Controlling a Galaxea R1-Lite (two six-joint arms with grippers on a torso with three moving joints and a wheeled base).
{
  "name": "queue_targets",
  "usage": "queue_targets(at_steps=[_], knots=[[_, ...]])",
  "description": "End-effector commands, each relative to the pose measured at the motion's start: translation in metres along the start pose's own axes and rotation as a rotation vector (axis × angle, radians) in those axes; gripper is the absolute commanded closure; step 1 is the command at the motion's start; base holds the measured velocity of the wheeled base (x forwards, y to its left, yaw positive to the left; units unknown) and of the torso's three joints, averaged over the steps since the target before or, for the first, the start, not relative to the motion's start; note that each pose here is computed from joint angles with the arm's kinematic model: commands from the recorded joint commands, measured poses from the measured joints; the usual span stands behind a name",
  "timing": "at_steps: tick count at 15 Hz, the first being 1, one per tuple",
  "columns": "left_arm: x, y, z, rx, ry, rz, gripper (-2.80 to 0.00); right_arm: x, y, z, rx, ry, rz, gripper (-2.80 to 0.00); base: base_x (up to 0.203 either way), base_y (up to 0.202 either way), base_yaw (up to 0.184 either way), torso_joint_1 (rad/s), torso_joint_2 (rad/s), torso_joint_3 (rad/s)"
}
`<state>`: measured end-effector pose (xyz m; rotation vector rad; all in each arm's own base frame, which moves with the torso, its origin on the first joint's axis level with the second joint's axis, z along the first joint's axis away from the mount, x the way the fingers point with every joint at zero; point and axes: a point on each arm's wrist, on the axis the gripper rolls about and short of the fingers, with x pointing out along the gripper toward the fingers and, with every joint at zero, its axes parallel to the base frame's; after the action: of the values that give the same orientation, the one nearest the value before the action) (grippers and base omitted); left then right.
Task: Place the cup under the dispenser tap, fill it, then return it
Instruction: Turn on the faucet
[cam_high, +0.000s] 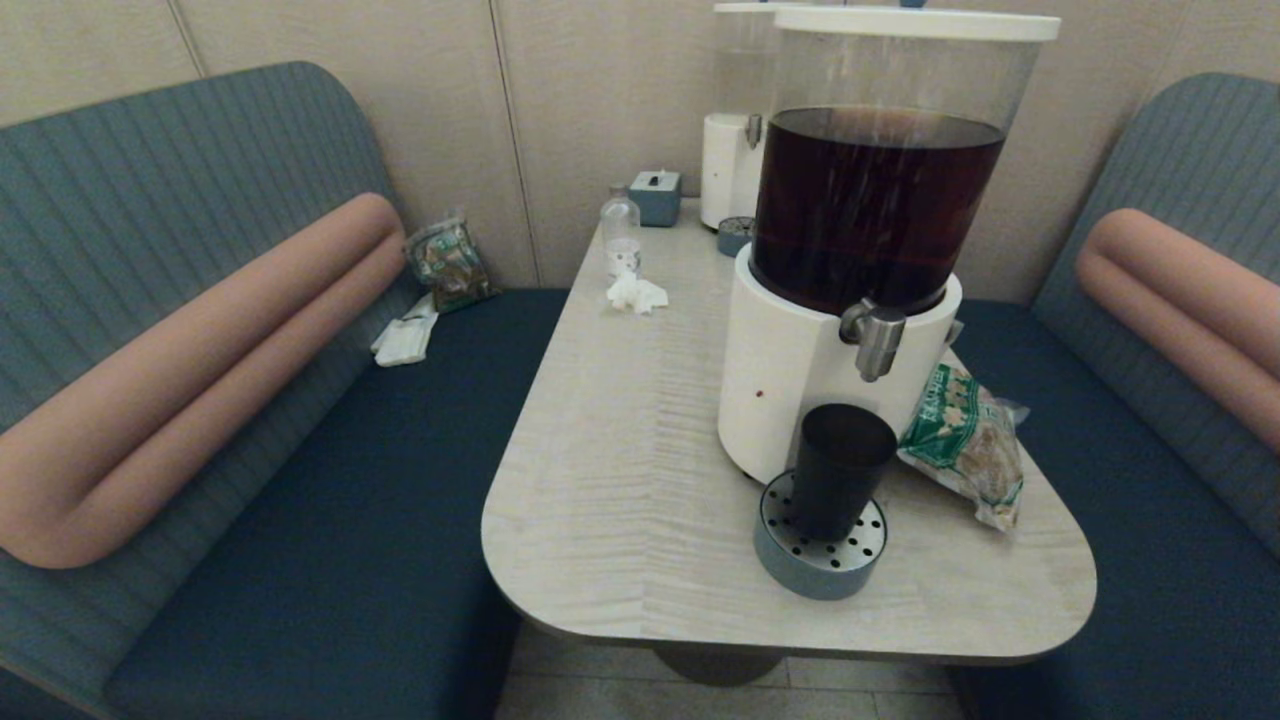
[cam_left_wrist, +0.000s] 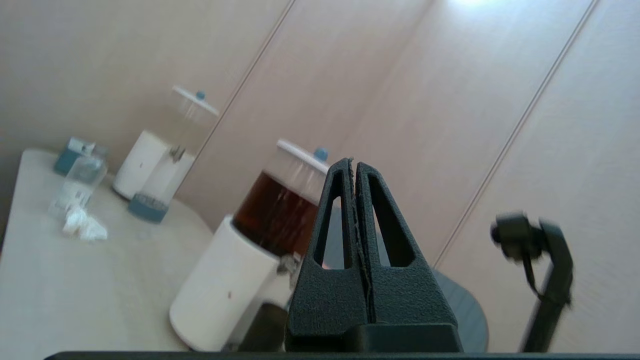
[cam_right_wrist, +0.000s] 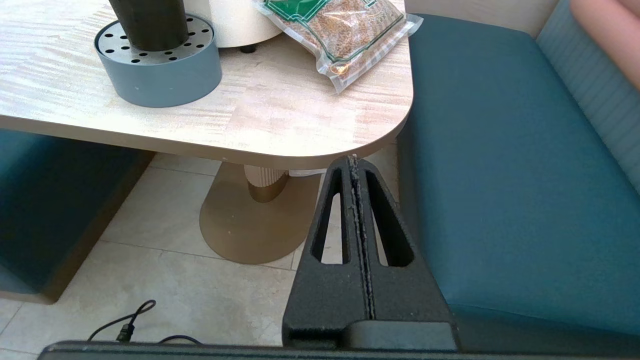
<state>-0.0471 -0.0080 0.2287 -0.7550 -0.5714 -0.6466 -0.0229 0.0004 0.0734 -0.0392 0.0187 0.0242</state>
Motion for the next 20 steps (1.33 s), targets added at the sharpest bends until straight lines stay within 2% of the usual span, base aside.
queue_targets(at_steps=[1,5,6,7,8,9,10,11,13,14,15,16,18,20], knots=[[-0.017,-0.005,-0.003,0.005,-0.012,-0.031,0.00,0.000,0.000,0.000,-0.001,0.001,0.001,0.00,0.000,0.000,0.000,0.000,0.00,0.000],[-0.022,0.001,-0.009,0.002,0.003,-0.015,0.00,0.000,0.000,0.000,0.000,0.002,0.001,0.00,0.000,0.000,0.000,0.000,0.00,0.000],[-0.026,0.004,-0.014,0.025,0.014,-0.011,0.00,0.000,0.000,0.000,0.000,0.002,0.001,0.00,0.000,0.000,0.000,0.000,0.00,0.000],[-0.038,0.011,-0.024,0.086,0.037,-0.014,0.00,0.000,0.000,0.000,0.000,0.002,0.001,0.00,0.000,0.000,0.000,0.000,0.00,0.000],[-0.050,0.023,-0.038,0.193,0.075,-0.005,0.00,0.000,0.000,0.000,0.000,0.002,0.001,0.00,0.000,0.000,0.000,0.000,0.00,0.000],[-0.056,0.034,-0.049,0.329,0.122,0.010,0.00,0.000,0.000,0.000,-0.001,0.001,0.001,0.00,0.000,0.000,0.000,0.000,0.00,0.000],[-0.059,0.042,-0.057,0.415,0.185,0.046,0.00,0.000,0.000,0.000,-0.001,0.001,0.001,0.00,0.000,0.000,0.000,0.000,0.00,0.000],[-0.062,0.052,-0.065,0.485,0.260,0.111,0.00,0.000,0.000,0.000,0.000,0.002,0.001,0.00,0.000,0.000,0.000,0.000,0.00,0.000],[-0.072,0.070,-0.078,0.629,0.395,0.319,0.00,0.000,0.000,0.000,-0.001,0.001,0.001,0.00,0.000,0.000,0.000,0.000,0.00,0.000],[-0.077,0.076,-0.083,0.663,0.456,0.411,0.00,0.000,0.000,0.000,0.000,0.002,0.001,0.00,0.000,0.000,0.000,0.000,0.00,0.000],[-0.080,0.079,-0.085,0.690,0.471,0.483,0.00,0.000,0.000,0.000,0.000,0.002,0.001,0.00,0.000,0.000,0.000,0.000,0.00,0.000],[-0.081,0.082,-0.085,0.703,0.471,0.542,0.00,0.000,0.000,0.000,0.000,0.001,0.001,0.00,0.000,0.000,0.000,0.000,0.00,0.000],[-0.090,0.088,-0.091,0.685,0.545,0.685,0.00,0.000,0.000,0.000,-0.001,0.001,0.001,0.00,0.000,0.000,0.000,0.000,0.00,0.000],[-0.089,0.088,-0.090,0.684,0.539,0.688,0.00,0.000,0.000,0.000,-0.001,0.001,0.001,0.00,0.000,0.000,0.000,0.000,0.00,0.000]])
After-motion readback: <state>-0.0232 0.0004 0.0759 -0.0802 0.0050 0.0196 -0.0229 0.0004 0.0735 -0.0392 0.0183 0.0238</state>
